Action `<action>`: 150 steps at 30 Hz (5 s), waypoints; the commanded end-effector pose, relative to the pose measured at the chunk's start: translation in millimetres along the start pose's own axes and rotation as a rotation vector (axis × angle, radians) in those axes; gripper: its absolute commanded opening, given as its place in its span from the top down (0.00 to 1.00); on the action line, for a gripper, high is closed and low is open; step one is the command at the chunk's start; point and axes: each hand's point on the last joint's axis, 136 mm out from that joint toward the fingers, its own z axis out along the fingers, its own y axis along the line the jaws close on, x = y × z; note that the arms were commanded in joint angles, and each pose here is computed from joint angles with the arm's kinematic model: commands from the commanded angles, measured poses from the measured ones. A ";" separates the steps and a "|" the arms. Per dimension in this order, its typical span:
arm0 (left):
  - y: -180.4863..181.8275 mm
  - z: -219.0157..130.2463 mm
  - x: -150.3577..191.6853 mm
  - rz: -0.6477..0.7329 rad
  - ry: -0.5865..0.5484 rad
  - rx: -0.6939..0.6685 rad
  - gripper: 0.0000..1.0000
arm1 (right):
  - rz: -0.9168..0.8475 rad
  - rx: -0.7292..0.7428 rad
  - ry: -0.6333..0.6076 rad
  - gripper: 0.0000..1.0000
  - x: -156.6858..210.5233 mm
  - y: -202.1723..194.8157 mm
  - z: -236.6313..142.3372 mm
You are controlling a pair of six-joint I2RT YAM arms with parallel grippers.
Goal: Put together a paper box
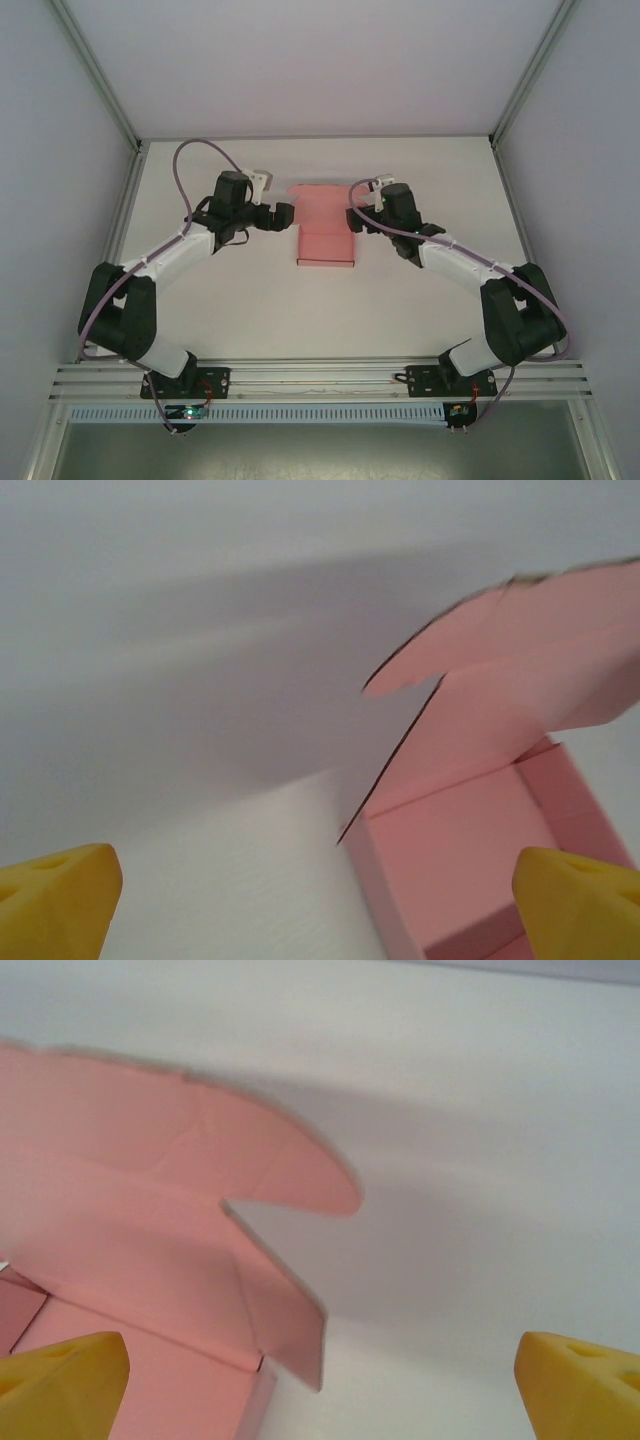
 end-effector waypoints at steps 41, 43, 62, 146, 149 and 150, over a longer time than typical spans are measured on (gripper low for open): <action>-11.4 52.9 -8.7 0.114 0.217 0.165 0.93 | -0.035 -0.228 0.067 0.87 -13.2 15.3 26.1; -2.6 54.5 -12.9 0.116 0.201 0.051 0.93 | -0.031 -0.176 0.045 0.90 -19.6 14.3 23.4; -5.3 44.5 -38.5 -0.142 -0.113 -0.424 1.00 | 0.516 0.230 -0.351 0.95 -52.1 -10.0 10.5; -40.5 26.1 102.2 -0.068 -0.172 -0.213 0.38 | 0.021 0.260 -0.268 0.93 110.9 42.0 22.4; -29.9 15.8 105.8 -0.030 -0.144 -0.281 0.20 | 0.014 0.265 -0.263 0.93 112.5 41.2 22.4; -29.4 12.7 107.1 -0.018 -0.135 -0.285 0.17 | 0.012 0.267 -0.260 0.93 112.9 40.9 22.6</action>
